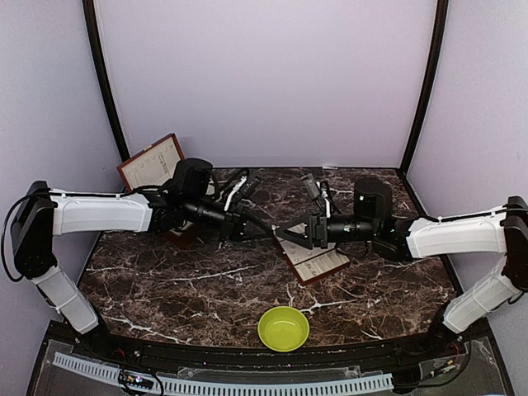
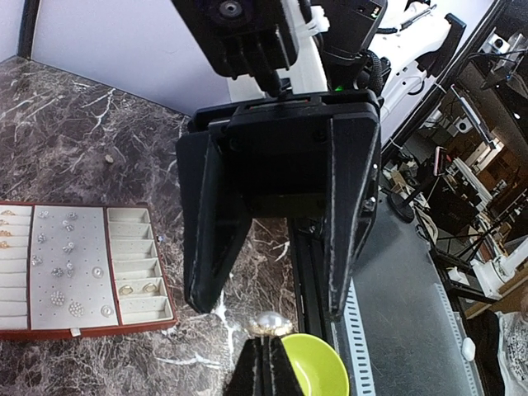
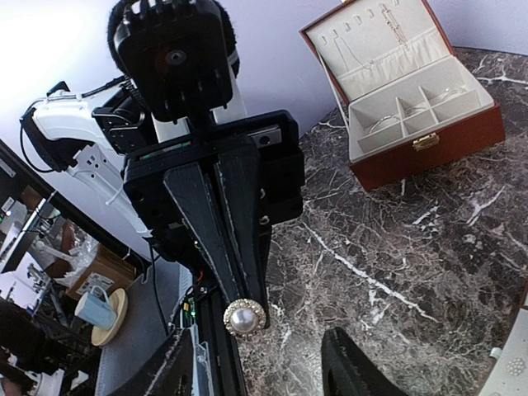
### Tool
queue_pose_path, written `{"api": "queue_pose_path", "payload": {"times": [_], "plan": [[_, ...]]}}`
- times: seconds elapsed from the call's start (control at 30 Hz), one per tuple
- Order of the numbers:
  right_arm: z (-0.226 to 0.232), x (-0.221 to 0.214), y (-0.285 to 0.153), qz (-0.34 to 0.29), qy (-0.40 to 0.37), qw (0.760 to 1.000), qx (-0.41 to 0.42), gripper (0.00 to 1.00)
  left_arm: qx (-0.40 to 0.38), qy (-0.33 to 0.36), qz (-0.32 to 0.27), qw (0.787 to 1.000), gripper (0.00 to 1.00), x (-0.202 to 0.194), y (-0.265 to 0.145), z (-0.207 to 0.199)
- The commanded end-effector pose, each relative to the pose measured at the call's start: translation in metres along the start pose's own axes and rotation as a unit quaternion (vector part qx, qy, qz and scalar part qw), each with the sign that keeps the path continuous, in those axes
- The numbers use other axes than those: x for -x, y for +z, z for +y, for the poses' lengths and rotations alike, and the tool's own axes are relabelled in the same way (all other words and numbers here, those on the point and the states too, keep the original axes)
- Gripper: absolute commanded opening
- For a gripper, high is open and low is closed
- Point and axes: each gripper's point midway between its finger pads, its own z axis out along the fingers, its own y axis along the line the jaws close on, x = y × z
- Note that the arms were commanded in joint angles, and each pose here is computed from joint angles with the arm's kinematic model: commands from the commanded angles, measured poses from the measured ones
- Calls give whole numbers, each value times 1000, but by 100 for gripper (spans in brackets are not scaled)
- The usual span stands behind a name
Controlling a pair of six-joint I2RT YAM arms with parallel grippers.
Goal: Organize the mixed jewelry
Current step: Pass from the left arm to the right
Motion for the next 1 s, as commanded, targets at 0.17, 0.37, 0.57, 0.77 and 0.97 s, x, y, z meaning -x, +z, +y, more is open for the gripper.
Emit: {"api": "queue_pose_path", "payload": {"times": [0.17,0.37,0.57,0.77,0.97], "plan": [[27,19,6,-15,-29,998,56,45,-32,15,-12,999,0,15,-3,-14],[26,16,8,-6,-29,998,56,38,-37,13,-13,999,0,15,-3,-15],[29,17,10,-2,-35,997,63,31,-37,11,-13,999,0,15,-3,-15],[29,14,12,4,-34,997,62,27,-35,9,-14,999,0,15,-3,-14],[28,15,13,-1,-36,998,56,22,-33,8,-14,999,0,15,-3,-14]]}}
